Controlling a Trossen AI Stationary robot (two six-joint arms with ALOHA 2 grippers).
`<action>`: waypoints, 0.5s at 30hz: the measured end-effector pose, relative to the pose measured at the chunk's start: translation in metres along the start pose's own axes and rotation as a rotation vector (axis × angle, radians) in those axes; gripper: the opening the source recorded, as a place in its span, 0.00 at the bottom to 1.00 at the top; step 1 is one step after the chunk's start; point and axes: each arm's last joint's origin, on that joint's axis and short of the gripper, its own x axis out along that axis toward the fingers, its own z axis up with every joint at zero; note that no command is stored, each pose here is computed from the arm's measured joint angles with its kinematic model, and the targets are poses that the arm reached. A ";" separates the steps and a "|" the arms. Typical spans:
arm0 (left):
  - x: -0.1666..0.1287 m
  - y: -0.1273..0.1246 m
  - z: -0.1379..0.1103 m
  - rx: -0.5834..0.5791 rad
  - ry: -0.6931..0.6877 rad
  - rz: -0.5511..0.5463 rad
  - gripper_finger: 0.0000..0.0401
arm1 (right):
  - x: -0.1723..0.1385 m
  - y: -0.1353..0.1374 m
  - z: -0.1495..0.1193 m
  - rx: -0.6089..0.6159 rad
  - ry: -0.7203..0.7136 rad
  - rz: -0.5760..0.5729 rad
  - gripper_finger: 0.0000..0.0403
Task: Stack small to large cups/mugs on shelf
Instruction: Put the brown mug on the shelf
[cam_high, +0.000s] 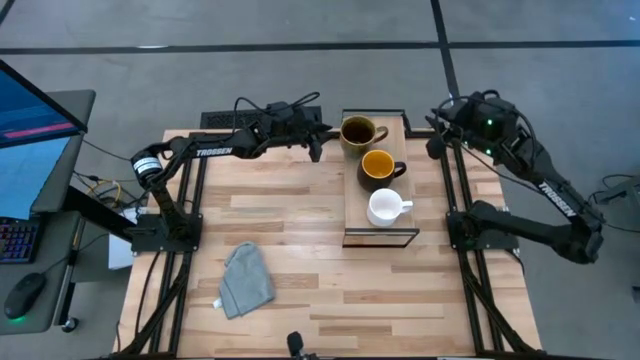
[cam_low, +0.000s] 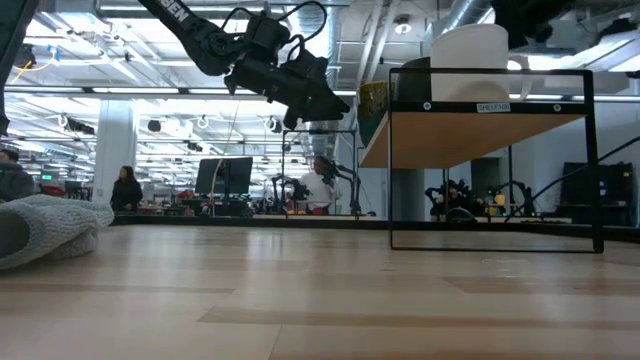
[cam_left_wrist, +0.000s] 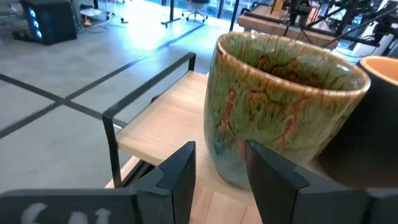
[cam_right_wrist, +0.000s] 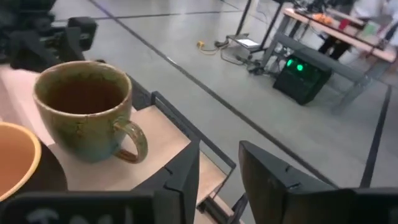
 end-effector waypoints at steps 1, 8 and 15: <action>0.000 0.000 0.001 0.001 -0.006 0.000 0.32 | 0.000 0.000 0.002 -0.014 -0.003 0.004 0.34; 0.000 0.000 0.002 0.023 -0.017 -0.001 0.32 | -0.002 0.001 0.008 -0.024 -0.038 0.005 0.37; 0.000 0.000 0.001 0.066 -0.014 -0.001 0.32 | 0.011 0.005 -0.001 -0.092 0.086 0.055 0.35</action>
